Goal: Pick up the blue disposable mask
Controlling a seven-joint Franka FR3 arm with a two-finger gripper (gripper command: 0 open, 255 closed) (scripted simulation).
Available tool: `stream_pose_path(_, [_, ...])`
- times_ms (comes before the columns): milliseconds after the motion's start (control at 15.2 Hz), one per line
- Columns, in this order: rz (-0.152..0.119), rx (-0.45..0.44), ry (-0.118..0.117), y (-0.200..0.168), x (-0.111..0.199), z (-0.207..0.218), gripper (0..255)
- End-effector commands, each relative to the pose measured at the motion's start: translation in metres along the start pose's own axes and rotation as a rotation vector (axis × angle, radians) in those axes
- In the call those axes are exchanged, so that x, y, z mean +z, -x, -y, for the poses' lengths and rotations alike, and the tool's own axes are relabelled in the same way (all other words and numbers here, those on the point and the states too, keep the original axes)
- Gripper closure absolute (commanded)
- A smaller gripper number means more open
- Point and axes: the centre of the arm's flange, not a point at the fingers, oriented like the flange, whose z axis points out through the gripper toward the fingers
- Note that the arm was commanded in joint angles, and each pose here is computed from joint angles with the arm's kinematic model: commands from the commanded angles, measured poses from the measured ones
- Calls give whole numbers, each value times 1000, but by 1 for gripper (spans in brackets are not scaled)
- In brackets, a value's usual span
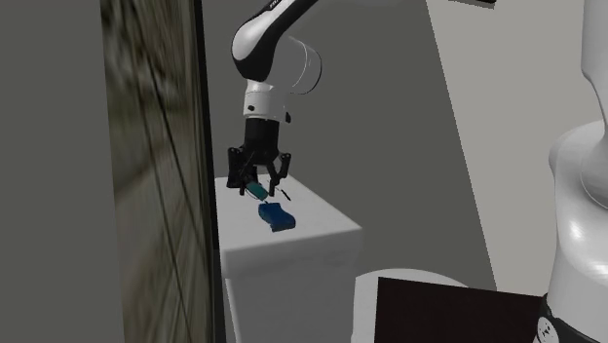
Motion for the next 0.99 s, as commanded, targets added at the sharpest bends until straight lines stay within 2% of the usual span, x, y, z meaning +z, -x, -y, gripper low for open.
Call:
stream_pose_path(0, [1, 0, 0, 2, -9, 1, 255])
stream_pose_path(792, [1, 0, 0, 10, -71, 10, 255])
stream_pose_path(924, [1, 0, 0, 10, -72, 10, 255])
